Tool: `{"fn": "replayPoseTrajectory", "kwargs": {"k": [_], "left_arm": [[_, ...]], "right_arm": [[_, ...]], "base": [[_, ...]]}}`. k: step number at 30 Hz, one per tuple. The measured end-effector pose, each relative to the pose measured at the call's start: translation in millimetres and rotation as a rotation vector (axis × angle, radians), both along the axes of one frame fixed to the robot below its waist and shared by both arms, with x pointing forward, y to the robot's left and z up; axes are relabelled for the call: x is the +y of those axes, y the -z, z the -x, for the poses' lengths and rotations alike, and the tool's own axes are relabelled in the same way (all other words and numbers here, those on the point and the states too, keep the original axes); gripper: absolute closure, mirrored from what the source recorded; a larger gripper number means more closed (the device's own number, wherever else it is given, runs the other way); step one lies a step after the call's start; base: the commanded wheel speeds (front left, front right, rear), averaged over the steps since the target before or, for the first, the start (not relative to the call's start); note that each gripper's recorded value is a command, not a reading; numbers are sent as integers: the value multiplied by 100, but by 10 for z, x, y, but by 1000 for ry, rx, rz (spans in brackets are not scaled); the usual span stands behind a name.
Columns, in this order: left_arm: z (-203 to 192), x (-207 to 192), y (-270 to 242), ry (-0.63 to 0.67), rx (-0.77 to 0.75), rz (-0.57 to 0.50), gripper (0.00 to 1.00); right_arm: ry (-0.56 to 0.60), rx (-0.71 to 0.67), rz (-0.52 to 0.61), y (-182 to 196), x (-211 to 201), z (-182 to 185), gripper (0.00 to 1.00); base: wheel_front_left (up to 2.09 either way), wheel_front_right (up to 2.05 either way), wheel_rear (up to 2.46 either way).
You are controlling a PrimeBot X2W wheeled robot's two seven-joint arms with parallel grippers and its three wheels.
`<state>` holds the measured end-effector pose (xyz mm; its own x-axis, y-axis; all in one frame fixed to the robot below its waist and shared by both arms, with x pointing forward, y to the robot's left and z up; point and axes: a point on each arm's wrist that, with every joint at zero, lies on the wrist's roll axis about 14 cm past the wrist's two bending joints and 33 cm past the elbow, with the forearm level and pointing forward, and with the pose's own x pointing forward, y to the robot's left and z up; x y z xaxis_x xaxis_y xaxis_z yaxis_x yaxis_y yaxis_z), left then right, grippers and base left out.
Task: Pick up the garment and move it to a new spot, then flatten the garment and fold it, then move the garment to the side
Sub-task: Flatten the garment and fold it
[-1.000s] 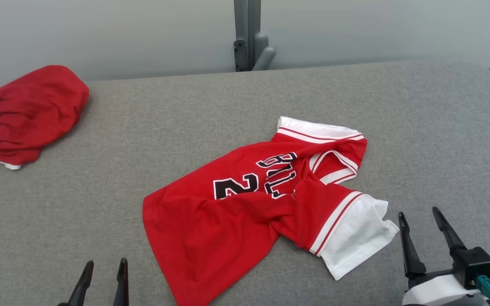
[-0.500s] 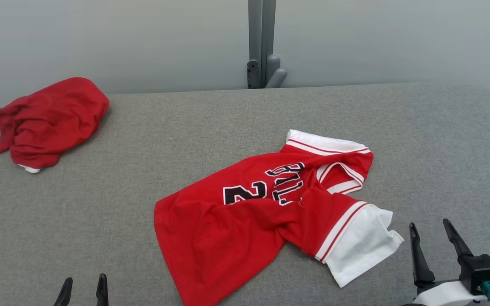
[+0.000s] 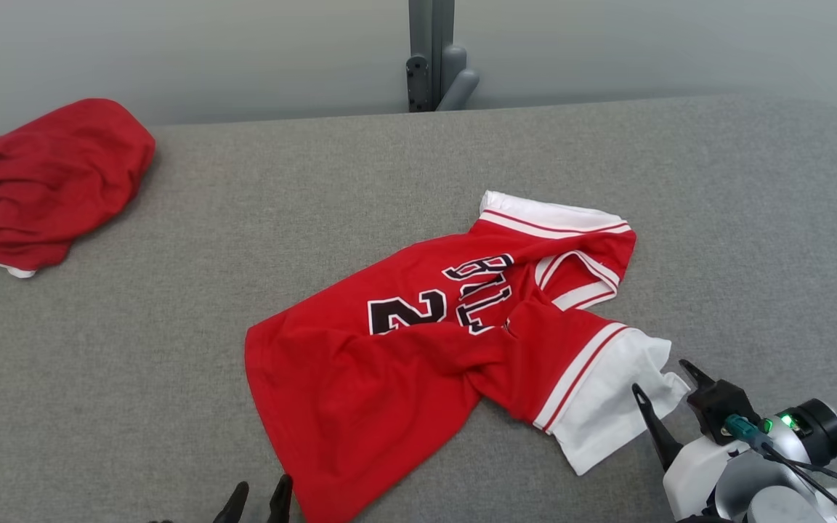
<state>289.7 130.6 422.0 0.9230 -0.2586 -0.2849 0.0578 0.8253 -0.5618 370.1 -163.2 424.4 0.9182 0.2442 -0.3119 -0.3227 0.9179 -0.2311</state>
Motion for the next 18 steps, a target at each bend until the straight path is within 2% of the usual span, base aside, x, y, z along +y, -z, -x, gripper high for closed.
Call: {"fn": "replayPoseTrajectory", "kwargs": {"k": [5,13,18], "left_arm": [[-59,-169,147,78,119,50,0],[-22,-308,388,104,276,135,0],[3,-342,547,121,342,128,0]], "right_arm": [[-83,167,97,287,-12,-15,0],[-166,271,158,439,4,-118,0],[-186,329,166,544,-8,-137,0]], "base": [[0,0,0],[0,0,0],[0,0,0]]}}
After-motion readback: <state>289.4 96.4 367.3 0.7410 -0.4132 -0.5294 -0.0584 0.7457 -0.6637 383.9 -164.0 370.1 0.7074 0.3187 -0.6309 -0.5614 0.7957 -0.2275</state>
